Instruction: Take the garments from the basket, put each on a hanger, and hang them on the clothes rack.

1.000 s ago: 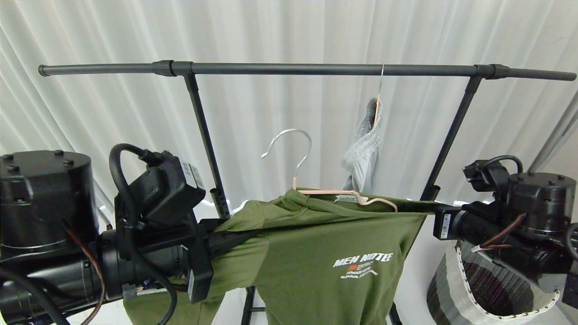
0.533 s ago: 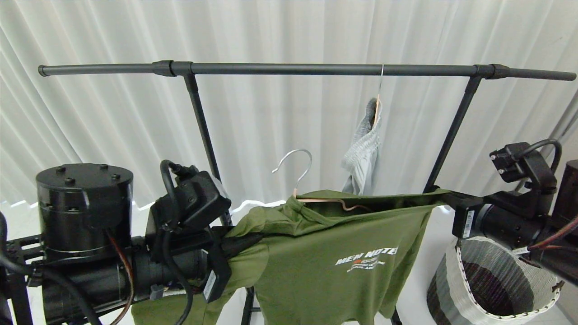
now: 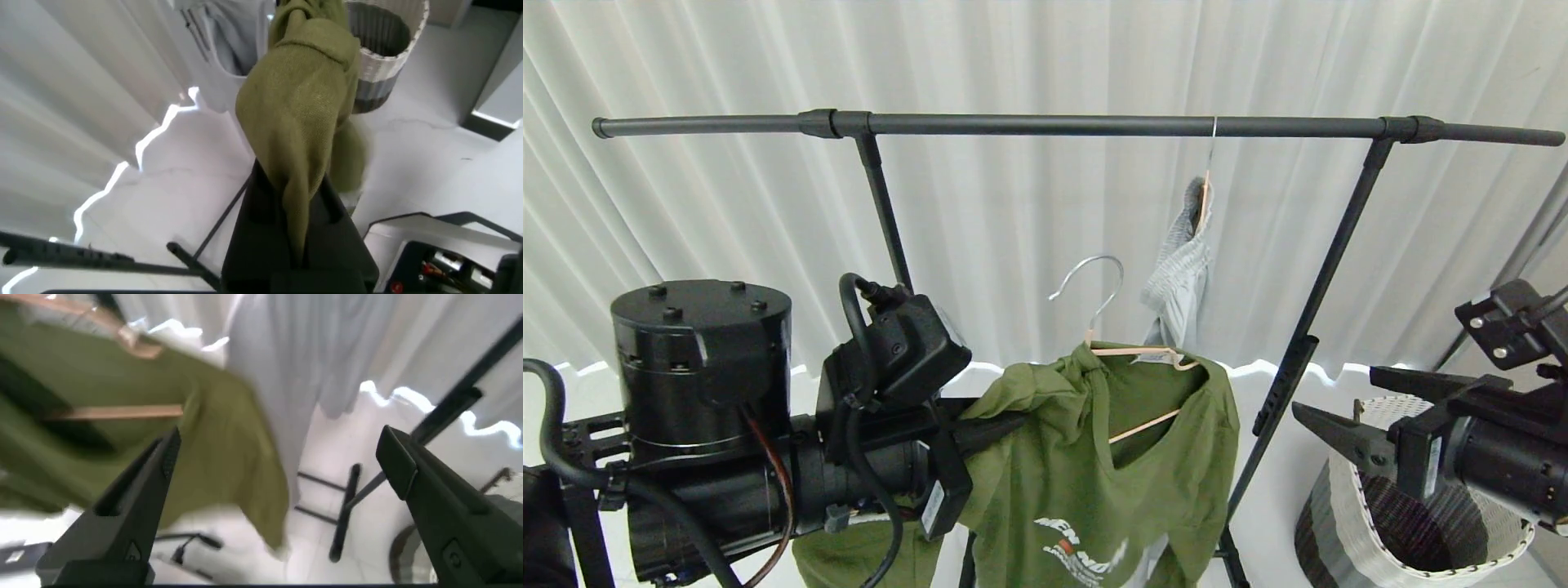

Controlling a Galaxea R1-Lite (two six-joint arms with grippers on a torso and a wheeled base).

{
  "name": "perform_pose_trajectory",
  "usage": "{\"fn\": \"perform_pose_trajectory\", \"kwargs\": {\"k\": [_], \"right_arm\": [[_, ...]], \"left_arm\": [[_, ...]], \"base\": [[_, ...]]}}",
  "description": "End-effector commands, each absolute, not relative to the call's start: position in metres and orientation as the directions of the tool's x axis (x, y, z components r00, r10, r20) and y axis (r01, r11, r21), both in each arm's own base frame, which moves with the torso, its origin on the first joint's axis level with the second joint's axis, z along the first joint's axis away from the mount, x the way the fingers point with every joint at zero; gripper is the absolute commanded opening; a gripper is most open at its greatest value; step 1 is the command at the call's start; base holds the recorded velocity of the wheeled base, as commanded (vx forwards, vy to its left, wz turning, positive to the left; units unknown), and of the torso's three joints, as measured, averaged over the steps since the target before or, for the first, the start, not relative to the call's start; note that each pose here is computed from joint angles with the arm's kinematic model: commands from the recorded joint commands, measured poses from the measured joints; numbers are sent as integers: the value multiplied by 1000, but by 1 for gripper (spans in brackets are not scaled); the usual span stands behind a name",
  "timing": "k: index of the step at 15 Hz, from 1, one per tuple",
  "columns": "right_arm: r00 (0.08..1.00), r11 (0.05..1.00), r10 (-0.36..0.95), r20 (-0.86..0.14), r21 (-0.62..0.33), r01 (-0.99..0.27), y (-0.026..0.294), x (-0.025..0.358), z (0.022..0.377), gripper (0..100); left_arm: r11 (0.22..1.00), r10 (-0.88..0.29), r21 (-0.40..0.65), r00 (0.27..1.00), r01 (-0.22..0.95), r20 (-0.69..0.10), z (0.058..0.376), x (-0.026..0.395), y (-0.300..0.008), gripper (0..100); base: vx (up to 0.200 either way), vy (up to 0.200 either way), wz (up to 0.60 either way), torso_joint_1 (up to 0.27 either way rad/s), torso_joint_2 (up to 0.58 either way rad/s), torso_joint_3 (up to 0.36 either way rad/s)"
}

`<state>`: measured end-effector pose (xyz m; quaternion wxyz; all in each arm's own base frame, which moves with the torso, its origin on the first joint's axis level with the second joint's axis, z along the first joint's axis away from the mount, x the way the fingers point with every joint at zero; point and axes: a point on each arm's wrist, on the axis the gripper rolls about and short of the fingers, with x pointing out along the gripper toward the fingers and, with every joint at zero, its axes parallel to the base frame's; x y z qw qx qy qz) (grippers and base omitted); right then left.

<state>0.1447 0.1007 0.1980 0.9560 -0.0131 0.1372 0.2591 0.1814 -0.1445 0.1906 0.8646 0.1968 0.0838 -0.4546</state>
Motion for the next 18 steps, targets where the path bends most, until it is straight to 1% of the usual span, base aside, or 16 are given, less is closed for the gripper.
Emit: {"fn": "perform_pose_trajectory", "kwargs": {"k": [1, 3, 5, 7, 9, 10, 11, 12, 13, 14, 17, 18], "right_arm": [[823, 848, 523, -220, 42, -528, 91, 131, 211, 100], [772, 791, 587, -243, -28, -611, 87, 126, 216, 100], [706, 719, 654, -271, -67, -691, 90, 129, 224, 100], [631, 639, 703, -328, -98, -763, 98, 137, 228, 100], [562, 558, 744, -360, -128, -820, 113, 156, 234, 100], [542, 535, 754, -371, -134, -834, 118, 164, 236, 100], [502, 491, 769, -396, -138, -860, 129, 179, 239, 100], [449, 442, 788, -421, -121, -889, 137, 191, 240, 100], [427, 418, 797, -428, -119, -901, 140, 195, 241, 100], [390, 375, 805, -446, -125, -918, 145, 201, 241, 100], [302, 265, 802, -515, -146, -953, 147, 201, 243, 100], [284, 247, 792, -540, -143, -959, 140, 192, 253, 100]], "left_arm": [[492, -765, 262, 556, 830, -325, 190, 179, -148, 0], [440, -800, 258, 506, 860, -322, 189, 172, -150, 0], [416, -818, 248, 479, 875, -320, 189, 170, -150, 0], [400, -829, 248, 464, 882, -311, 191, 168, -150, 0], [389, -837, 248, 453, 887, -308, 191, 164, -149, 0], [382, -840, 247, 446, 890, -309, 190, 161, -148, 0], [375, -842, 246, 439, 894, -312, 189, 156, -147, 0], [365, -849, 249, 431, 897, -305, 190, 152, -145, 0], [363, -851, 250, 429, 898, -302, 190, 151, -146, 0], [360, -855, 253, 426, 898, -297, 191, 149, -145, 0], [326, -872, 255, 394, 910, -291, 193, 142, -149, 0], [325, -871, 254, 393, 911, -296, 191, 142, -150, 0]], "base": [[0, 0, 0, 0, 0, 0], [0, 0, 0, 0, 0, 0], [0, 0, 0, 0, 0, 0], [0, 0, 0, 0, 0, 0], [0, 0, 0, 0, 0, 0], [0, 0, 0, 0, 0, 0], [0, 0, 0, 0, 0, 0], [0, 0, 0, 0, 0, 0], [0, 0, 0, 0, 0, 0], [0, 0, 0, 0, 0, 0], [0, 0, 0, 0, 0, 0], [0, 0, 0, 0, 0, 0]]}}
